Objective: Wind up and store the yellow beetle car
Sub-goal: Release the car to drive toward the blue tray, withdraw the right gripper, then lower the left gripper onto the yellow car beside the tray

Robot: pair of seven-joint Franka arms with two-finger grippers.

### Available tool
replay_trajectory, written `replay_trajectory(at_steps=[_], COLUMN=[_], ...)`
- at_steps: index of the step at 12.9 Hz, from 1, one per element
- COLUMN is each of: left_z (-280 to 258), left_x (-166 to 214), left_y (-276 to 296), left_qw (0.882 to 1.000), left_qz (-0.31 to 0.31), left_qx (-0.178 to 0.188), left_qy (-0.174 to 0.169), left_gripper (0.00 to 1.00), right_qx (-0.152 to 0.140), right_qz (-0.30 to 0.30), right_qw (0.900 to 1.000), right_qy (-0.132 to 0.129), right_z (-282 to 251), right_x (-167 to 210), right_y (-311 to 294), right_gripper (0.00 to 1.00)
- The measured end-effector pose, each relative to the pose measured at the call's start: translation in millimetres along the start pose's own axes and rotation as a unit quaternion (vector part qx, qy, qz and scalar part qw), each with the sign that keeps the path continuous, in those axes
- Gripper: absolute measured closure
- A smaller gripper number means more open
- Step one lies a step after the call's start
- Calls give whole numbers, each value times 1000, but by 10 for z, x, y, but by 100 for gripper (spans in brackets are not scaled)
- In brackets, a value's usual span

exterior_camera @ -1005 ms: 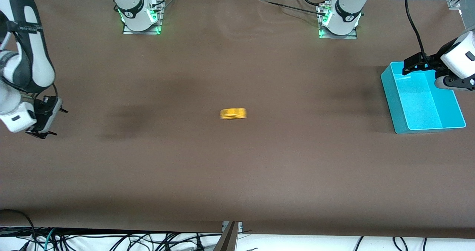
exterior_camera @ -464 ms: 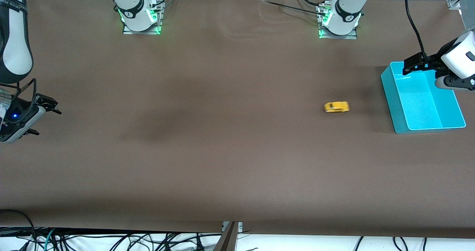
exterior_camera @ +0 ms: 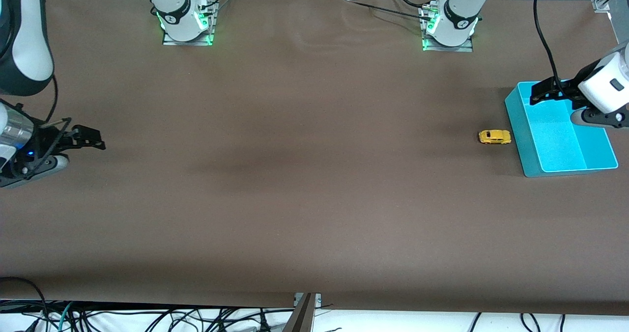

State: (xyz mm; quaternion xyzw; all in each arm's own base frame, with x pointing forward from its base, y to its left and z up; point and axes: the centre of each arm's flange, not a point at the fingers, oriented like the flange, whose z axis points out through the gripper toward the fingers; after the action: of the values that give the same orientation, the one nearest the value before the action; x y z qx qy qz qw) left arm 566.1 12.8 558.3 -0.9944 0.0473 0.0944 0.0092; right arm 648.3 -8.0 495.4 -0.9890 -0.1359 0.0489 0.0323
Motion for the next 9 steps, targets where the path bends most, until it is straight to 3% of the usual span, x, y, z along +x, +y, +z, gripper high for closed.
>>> replay_trajectory(at_steps=[3,9], left_z=[126,280], left_x=[87,162], left_y=[-5,-106], left_qw=[1000,1000], left_qz=[5,10], left_qx=[-1,-4], left_qy=[-10,-12], left_gripper=[0,0], right_qx=[2,-32], right_qz=[18,27], right_qw=[1000,999], right_qy=[-6,21], right_z=[-97,-474], right_x=[7,-25], right_y=[-134,25], right_gripper=[0,0])
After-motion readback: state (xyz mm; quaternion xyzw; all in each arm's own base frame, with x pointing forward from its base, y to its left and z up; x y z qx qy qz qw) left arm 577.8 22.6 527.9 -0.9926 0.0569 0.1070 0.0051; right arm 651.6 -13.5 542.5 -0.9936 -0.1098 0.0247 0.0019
